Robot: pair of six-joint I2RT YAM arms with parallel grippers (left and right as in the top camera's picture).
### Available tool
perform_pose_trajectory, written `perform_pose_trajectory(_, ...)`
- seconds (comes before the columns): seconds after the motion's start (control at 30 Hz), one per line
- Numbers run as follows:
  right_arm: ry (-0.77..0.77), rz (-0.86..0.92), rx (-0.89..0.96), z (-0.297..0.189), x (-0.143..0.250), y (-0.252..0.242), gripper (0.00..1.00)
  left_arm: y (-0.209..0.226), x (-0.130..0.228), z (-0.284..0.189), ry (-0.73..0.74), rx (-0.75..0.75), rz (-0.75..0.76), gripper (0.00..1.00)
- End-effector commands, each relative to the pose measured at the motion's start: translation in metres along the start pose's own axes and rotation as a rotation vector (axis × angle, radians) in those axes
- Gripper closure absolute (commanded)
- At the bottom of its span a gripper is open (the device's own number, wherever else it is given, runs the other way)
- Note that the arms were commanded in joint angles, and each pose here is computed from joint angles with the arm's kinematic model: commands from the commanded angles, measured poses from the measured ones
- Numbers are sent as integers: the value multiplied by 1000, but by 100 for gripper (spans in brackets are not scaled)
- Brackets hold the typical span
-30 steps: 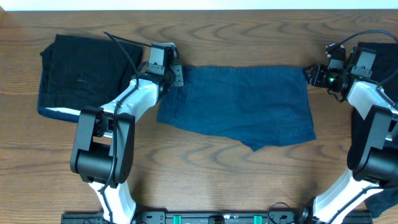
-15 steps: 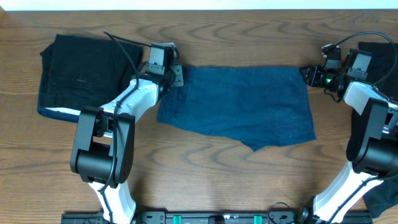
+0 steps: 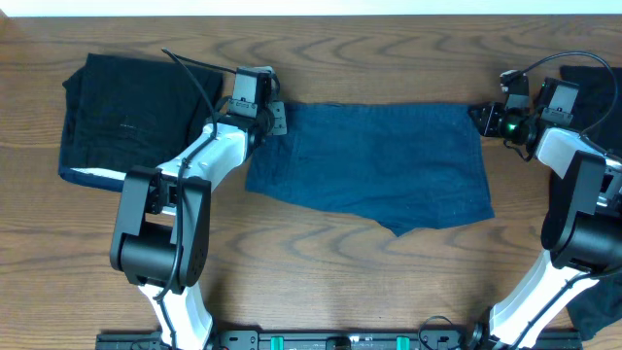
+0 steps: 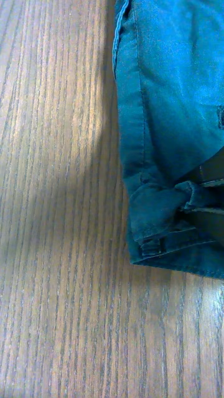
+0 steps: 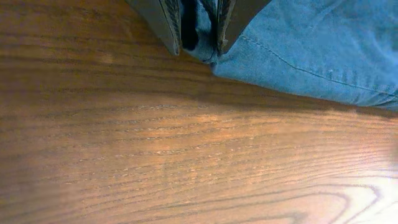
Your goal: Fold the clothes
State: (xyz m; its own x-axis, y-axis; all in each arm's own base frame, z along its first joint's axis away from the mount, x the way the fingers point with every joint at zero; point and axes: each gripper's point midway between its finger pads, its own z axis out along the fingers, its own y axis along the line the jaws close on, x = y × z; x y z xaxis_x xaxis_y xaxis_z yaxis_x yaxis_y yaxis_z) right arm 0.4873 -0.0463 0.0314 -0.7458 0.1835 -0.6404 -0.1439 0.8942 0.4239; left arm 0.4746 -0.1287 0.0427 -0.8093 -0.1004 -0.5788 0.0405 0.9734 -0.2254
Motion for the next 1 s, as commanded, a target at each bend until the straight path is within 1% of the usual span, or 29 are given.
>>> perform_pose_trajectory(0.0,-1,-1,-41,2,-1,6,81,3,-5,-5,-19,-11,6,93)
perform_pose_trajectory(0.03,-1,-2,-41,2,-1,6,81,3,-5,-5,-19,-11,6,94)
perform_pose_trajectory(0.07,-1,-2,-41,2,-1,6,83,3,-5,-5,-19,-11,6,93)
perform_pose_trajectory(0.13,-1,-2,-41,2,-1,6,99,3,-5,-5,-19,-11,6,94)
perform_pose_trajectory(0.2,-2,-3,-48,1,-1,8,99,3,-5,-5,-19,-11,7,94)
perform_pose_trajectory(0.33,-19,-29,-161,-3,-5,27,99,4,-9,-8,-33,-23,7,94)
perform_pose_trajectory(0.43,-28,-7,-220,-10,-10,40,99,0,-19,-19,-62,-14,8,94)
perform_pose_trajectory(0.53,-13,32,-222,-21,-13,49,99,-4,-29,-35,-93,-4,10,94)
perform_pose_trajectory(0.67,21,61,-220,-44,-14,64,99,-6,-32,-61,-87,-7,9,94)
perform_pose_trajectory(0.83,64,98,-205,-82,-13,90,99,-5,-22,-88,-39,-19,7,94)
perform_pose_trajectory(0.97,180,177,-97,-113,13,97,99,2,6,-105,72,-53,1,94)
